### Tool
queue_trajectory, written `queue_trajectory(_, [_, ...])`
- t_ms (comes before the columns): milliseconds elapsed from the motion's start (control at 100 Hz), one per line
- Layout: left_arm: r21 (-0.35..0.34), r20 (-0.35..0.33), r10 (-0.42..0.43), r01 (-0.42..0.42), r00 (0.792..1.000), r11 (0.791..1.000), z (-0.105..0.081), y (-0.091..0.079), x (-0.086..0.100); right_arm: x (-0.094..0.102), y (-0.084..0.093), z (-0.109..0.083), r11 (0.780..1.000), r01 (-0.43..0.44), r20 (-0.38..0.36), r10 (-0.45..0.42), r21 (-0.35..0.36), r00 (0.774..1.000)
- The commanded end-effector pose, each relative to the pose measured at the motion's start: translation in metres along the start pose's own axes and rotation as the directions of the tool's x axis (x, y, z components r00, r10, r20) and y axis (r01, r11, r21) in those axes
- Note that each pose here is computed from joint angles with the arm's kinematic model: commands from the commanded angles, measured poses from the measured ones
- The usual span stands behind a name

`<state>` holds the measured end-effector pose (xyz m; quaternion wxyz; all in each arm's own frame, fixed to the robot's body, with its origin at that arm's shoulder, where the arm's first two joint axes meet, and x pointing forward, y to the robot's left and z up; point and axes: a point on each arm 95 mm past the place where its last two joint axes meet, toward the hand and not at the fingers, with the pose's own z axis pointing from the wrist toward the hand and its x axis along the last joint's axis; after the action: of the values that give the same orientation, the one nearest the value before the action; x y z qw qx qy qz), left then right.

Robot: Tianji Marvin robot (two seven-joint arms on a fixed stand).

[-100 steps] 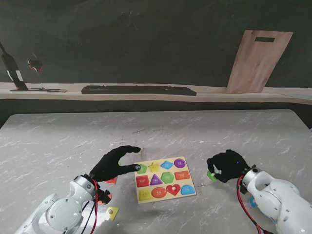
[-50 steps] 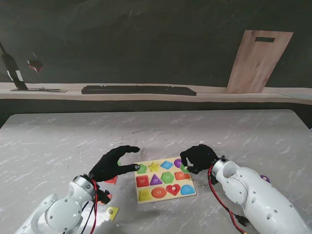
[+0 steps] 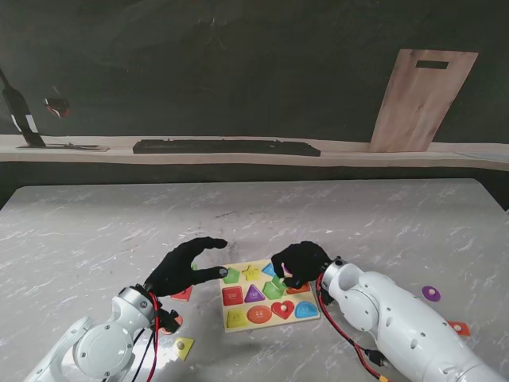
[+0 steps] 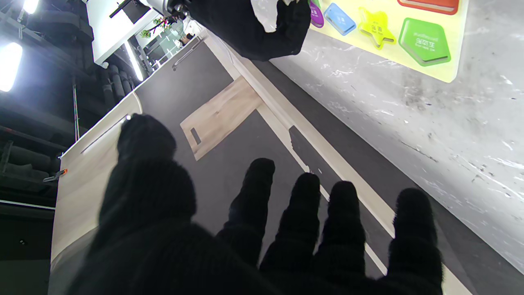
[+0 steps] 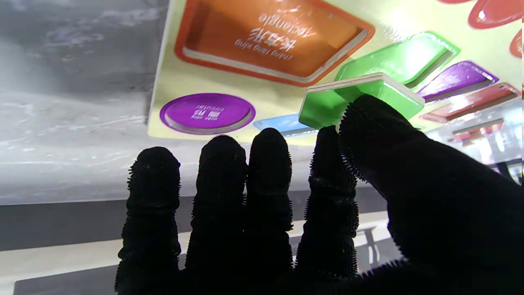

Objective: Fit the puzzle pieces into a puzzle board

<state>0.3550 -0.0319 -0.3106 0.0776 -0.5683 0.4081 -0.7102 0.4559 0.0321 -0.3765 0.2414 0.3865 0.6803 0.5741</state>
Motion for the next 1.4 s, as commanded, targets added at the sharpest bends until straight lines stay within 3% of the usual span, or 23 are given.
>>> queue_trajectory(0, [0.001,-0.003,-0.007,0.007,1.0,1.0,0.0,0.0,0.002,0.008,-0.005,0.003,1.0,-0.002,-0.024,0.002,0.011,1.0])
queue_trajectory(520, [-0.003,-0.001,-0.011,0.011,1.0,1.0,0.0,0.001,0.001,0.017,-0.012,0.012,0.999,0.032,-0.085,-0.028,0.04,0.996])
queue_trajectory(1150, [-0.002,-0.001,-0.012,0.012,1.0,1.0,0.0,0.001,0.0,0.023,-0.018,0.017,0.998,0.022,-0.088,-0.017,0.056,0.996])
queue_trajectory(1390, [0.0,-0.002,-0.014,0.014,1.0,1.0,0.0,0.001,0.0,0.02,-0.018,0.014,0.995,0.061,-0.066,-0.056,0.078,0.996])
